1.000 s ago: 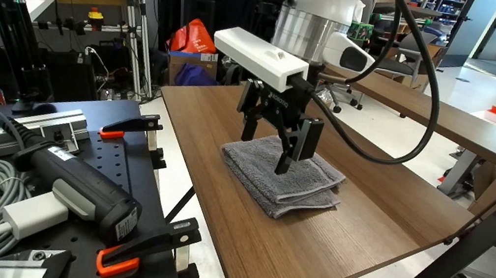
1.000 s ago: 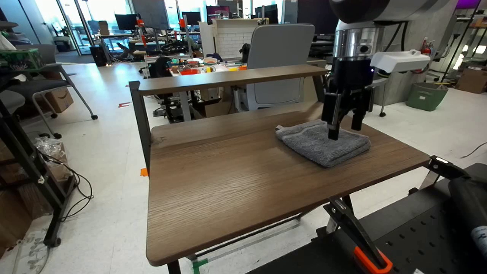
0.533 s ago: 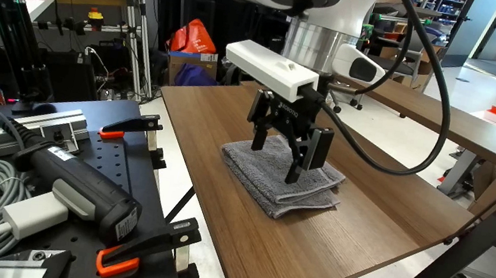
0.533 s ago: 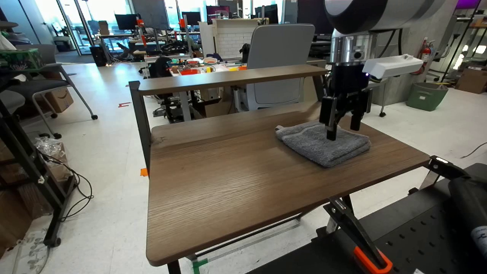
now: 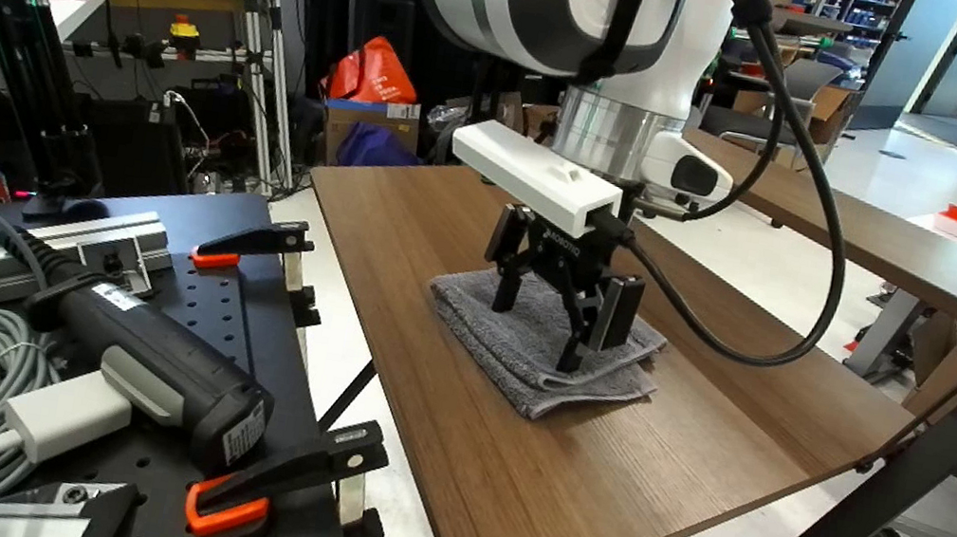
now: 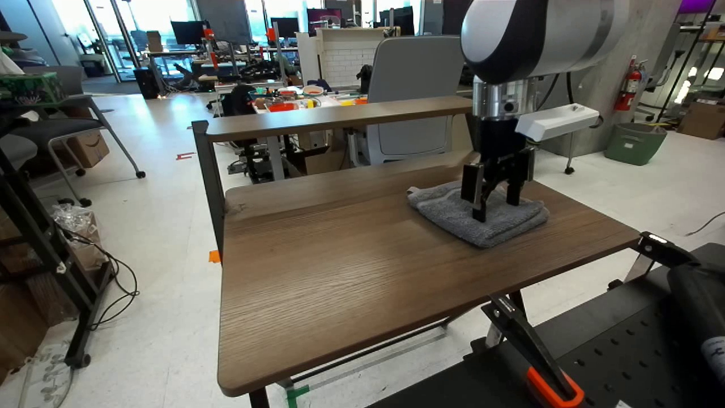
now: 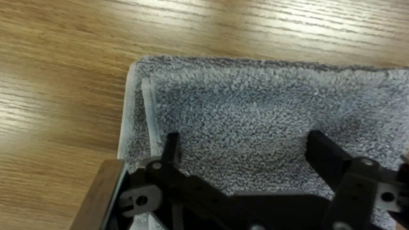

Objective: Push the grey towel to the left

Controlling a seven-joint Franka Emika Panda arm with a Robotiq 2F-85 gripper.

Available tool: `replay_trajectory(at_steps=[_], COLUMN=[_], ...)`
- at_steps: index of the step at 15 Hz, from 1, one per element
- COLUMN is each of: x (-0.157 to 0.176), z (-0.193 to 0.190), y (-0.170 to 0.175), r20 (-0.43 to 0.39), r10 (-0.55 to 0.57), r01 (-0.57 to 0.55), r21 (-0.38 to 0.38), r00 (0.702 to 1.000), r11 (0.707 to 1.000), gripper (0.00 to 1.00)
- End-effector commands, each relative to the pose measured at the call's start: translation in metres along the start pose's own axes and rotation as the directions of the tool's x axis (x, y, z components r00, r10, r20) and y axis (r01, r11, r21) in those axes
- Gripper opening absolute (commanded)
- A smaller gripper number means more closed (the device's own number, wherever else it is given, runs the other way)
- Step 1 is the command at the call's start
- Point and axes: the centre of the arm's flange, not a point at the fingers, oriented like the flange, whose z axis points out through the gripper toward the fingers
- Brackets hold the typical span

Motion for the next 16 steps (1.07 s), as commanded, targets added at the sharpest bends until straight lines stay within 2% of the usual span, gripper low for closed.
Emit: replay_trajectory(at_steps=[1,7,14,16], x=[0.029,0.068,0.117,0.123], z=[0.012,0.005,-0.002,-0.002], y=[-0.017,-0.081,-0.17,-0.186], r20=[0.001,-0.011,-0.005,0.006], r10=[-0.039,-0.176,-0.337,-0.366], r01=[0.039,0.175,0.336,0.365], r21=[-0.029,-0.064,-0.072,-0.077], r00=[0.999,0.984,0.942,0.931], r11=[0.999,0.983,0.939,0.928], gripper=[1.0,1.0,1.0,1.0])
